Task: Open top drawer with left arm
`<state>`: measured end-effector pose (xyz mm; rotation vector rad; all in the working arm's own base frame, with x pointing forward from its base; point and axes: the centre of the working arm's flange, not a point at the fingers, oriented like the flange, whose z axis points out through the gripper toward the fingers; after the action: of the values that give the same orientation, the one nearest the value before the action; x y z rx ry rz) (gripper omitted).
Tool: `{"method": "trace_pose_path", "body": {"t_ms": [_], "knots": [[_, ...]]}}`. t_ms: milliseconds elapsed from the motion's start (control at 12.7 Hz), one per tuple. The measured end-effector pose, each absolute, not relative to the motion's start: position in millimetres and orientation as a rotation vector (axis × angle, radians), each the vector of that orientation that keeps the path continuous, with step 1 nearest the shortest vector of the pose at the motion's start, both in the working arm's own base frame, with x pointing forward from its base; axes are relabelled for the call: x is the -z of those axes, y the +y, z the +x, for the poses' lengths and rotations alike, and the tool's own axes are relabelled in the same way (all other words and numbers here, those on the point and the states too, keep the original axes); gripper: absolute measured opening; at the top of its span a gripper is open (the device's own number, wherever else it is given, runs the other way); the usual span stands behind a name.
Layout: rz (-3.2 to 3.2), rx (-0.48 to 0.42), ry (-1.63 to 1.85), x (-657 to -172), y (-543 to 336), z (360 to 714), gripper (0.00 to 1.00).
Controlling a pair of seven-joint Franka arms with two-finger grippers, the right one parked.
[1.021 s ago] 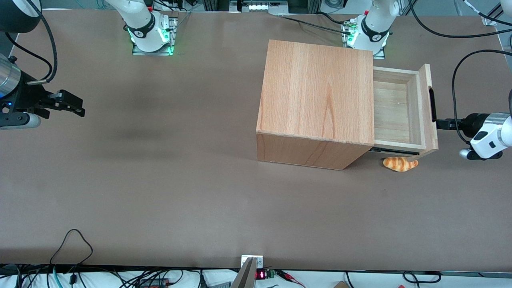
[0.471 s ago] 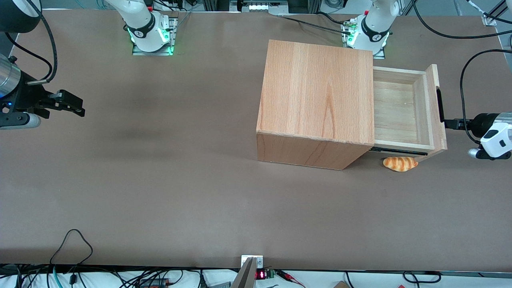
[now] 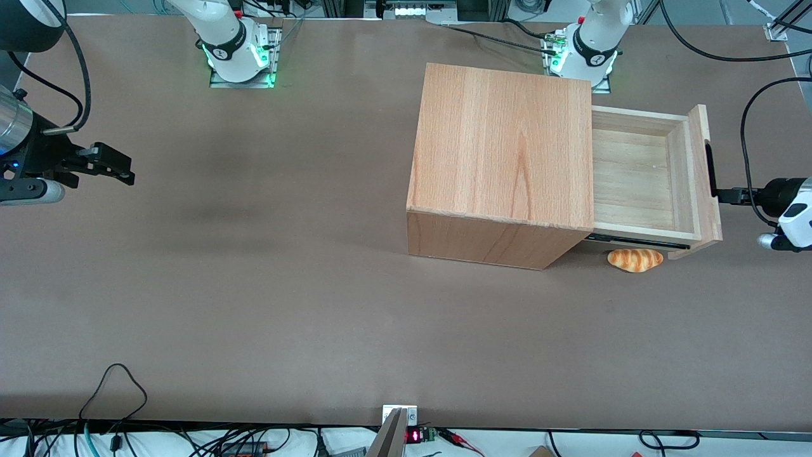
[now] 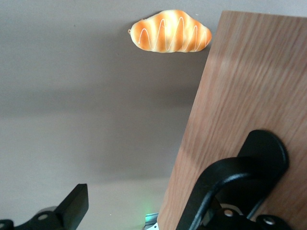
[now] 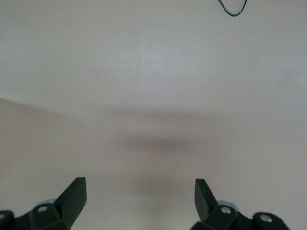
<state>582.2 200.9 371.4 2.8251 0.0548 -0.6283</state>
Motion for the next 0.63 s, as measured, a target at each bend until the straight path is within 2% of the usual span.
{"method": "trace_pose_path", "body": {"t_ms": [629], "knots": [[2.824,0.595,0.042,-376.3,213.6,587.8,1.0]]}}
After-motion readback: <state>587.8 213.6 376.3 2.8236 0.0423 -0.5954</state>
